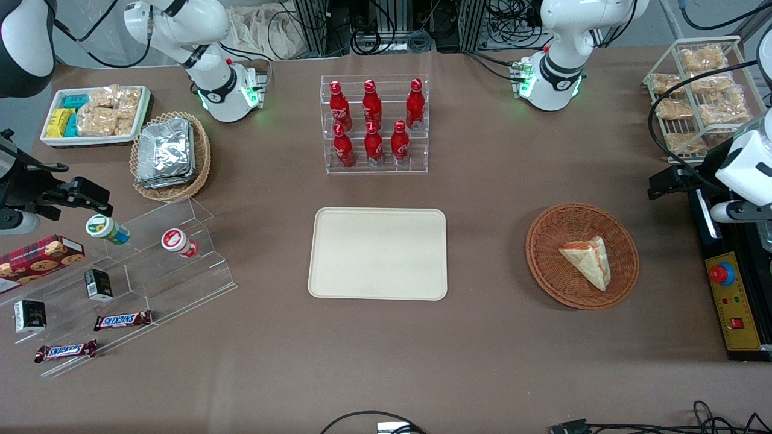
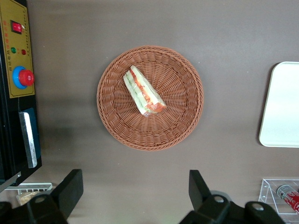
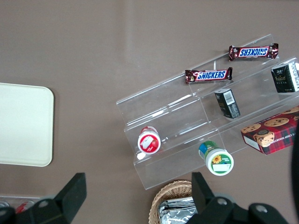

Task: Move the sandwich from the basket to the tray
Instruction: 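Move the left gripper down over the wrapped sandwich in the wicker basket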

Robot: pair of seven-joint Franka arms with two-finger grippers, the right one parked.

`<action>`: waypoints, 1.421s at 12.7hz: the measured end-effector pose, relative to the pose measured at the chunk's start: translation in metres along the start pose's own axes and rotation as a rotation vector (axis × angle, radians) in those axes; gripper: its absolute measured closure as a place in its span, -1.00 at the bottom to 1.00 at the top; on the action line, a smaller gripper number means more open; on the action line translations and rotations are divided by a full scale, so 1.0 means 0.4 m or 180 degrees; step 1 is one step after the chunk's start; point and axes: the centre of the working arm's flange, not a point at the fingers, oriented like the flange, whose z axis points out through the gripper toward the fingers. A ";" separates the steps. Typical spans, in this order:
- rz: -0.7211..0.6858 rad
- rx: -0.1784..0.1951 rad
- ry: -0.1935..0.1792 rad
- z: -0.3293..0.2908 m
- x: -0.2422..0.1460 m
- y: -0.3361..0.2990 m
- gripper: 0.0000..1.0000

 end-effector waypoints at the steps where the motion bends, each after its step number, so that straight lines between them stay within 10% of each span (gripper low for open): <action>1: 0.0000 0.0002 0.0000 -0.001 0.000 0.000 -1.00; 7: -0.0094 0.0015 -0.0046 0.011 0.003 -0.012 -1.00; 11: -0.1056 0.0039 -0.0234 0.132 0.040 -0.024 -1.00; 18: -0.2033 -0.0006 -0.0134 0.542 0.138 -0.021 -1.00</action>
